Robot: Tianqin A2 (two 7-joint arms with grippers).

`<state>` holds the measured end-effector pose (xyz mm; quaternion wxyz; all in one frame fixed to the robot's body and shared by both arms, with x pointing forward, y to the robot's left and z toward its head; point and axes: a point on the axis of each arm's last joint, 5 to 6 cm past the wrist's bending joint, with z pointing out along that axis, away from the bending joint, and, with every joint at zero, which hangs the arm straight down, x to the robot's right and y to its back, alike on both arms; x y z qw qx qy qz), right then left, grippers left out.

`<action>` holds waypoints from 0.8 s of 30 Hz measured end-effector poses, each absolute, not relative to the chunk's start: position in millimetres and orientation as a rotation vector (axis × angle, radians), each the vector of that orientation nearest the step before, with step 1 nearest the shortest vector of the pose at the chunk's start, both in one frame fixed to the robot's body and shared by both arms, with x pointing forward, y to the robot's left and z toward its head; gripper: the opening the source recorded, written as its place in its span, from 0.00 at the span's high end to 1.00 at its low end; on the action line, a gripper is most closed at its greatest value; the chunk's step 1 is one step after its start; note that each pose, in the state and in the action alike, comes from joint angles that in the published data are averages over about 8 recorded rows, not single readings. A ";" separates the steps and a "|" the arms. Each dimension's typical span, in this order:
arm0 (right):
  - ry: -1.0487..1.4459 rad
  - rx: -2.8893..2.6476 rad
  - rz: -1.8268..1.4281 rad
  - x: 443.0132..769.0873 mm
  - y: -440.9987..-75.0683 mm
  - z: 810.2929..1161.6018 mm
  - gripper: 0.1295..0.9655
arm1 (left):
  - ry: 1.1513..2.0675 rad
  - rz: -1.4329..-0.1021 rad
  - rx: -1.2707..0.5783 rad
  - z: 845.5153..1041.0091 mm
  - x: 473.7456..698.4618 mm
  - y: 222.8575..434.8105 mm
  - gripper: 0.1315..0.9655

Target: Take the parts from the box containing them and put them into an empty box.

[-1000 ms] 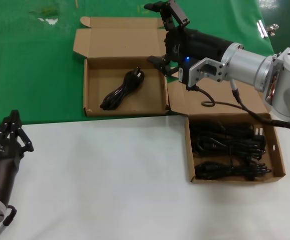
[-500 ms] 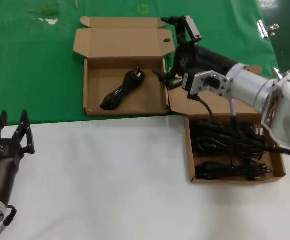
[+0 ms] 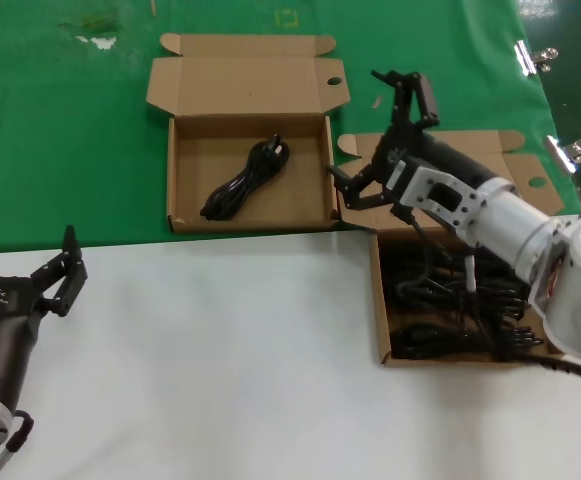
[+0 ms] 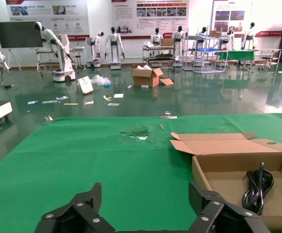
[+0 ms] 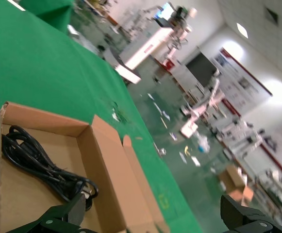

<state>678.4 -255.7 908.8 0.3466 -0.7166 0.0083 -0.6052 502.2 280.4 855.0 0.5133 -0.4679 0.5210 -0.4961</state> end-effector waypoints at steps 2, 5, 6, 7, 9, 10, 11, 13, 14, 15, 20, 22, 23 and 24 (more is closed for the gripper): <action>0.075 -1.850 -1.557 672.9 -256.5 904.3 0.00 | 1.253 -1.193 -1.125 855.0 502.2 280.4 0.50; 0.156 -1.834 -1.537 663.9 -257.8 897.5 0.00 | 1.253 -1.193 -1.125 855.0 502.2 280.4 0.41; 0.183 -1.828 -1.531 660.8 -258.3 895.4 0.00 | 1.253 -1.193 -1.125 855.0 502.2 280.4 0.41; 0.209 -1.821 -1.524 657.9 -258.7 893.4 0.00 | 1.253 -1.193 -1.125 855.0 502.2 280.4 0.38; 0.262 -1.808 -1.511 651.6 -259.7 889.3 0.00 | 1.253 -1.193 -1.125 855.0 502.2 280.4 0.33; 0.289 -1.800 -1.504 648.4 -260.2 887.3 0.00 | 1.253 -1.193 -1.125 855.0 502.2 280.4 0.30; 0.314 -1.792 -1.498 645.3 -260.7 885.5 0.00 | 1.253 -1.193 -1.125 855.0 502.2 280.4 0.27; 0.366 -1.774 -1.485 638.9 -261.7 882.2 0.00 | 1.253 -1.193 -1.125 855.0 502.2 280.4 0.22; 0.392 -1.765 -1.478 635.5 -262.2 880.5 0.00 | 1.253 -1.193 -1.125 855.0 502.2 280.4 0.19; 0.418 -1.756 -1.471 632.2 -262.7 878.8 0.00 | 1.253 -1.193 -1.125 855.0 502.2 280.4 0.19; 0.541 -1.704 -1.438 615.3 -265.3 871.4 0.00 | 1.253 -1.193 -1.125 855.0 502.2 280.4 0.11; 0.589 -1.681 -1.425 608.3 -266.4 868.8 0.00 | 1.253 -1.193 -1.125 855.0 502.2 280.4 0.07; 0.612 -1.669 -1.419 604.9 -266.9 867.6 0.00 | 1.253 -1.193 -1.125 855.0 502.2 280.4 0.06; 0.636 -1.657 -1.412 601.3 -267.4 866.4 0.00 | 1.253 -1.193 -1.125 855.0 502.2 280.4 0.06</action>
